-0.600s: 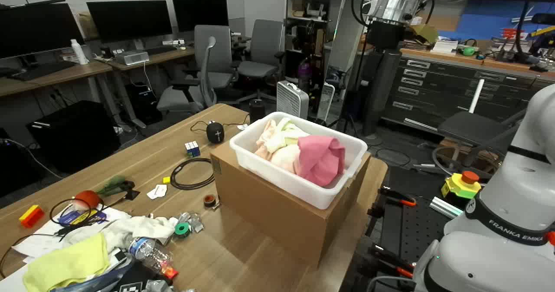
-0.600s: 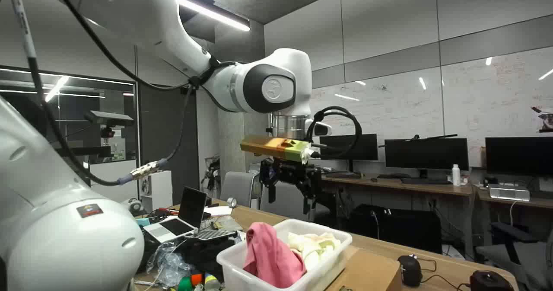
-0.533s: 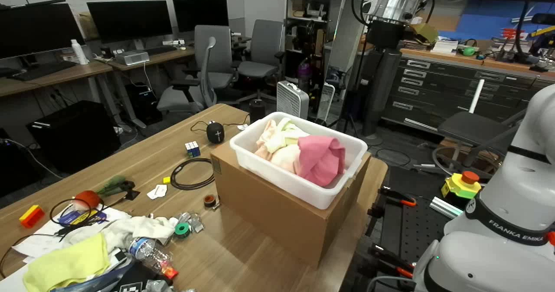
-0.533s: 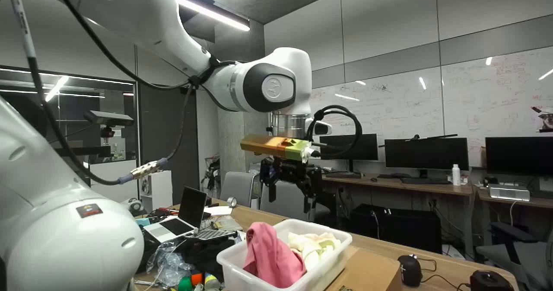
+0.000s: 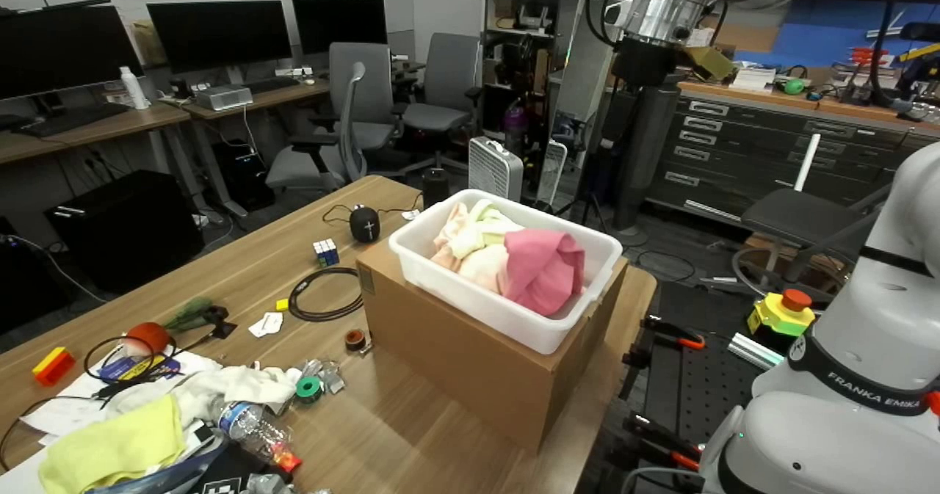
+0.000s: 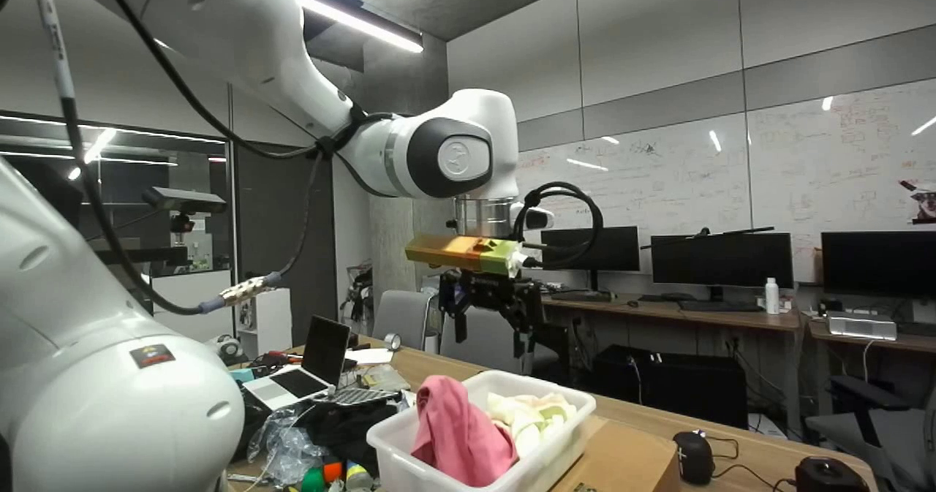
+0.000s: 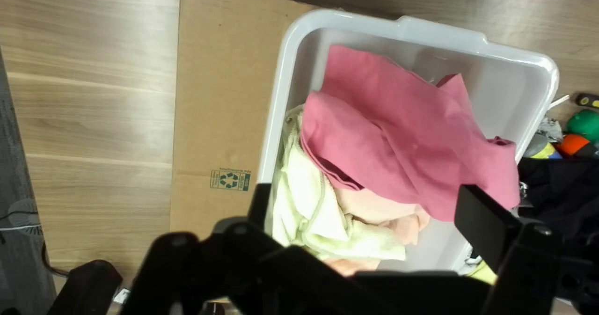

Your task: Remove the clothes from the box and put them on the table

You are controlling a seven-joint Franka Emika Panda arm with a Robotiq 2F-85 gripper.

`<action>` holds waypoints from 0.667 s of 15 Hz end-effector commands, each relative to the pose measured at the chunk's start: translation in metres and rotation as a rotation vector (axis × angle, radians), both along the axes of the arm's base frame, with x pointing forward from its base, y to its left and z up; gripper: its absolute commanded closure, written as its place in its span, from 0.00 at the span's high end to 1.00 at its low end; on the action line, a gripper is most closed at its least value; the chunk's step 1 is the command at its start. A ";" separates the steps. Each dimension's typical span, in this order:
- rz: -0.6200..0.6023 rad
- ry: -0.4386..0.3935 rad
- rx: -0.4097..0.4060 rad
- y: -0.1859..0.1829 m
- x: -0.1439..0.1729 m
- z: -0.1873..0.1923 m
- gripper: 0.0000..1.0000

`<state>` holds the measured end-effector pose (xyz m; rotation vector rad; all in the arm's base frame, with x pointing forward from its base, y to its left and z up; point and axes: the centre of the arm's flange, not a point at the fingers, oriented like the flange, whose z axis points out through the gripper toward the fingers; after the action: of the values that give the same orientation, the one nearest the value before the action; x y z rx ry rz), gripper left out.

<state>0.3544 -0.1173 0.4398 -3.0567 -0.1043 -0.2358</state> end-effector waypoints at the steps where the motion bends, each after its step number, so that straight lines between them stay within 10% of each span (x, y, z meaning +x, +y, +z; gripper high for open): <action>1: 0.046 -0.043 -0.028 0.026 0.017 -0.005 1.00; 10: 0.182 0.116 0.076 0.090 0.040 -0.026 1.00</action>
<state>0.3773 -0.0393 0.4118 -3.0337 -0.3357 -0.1161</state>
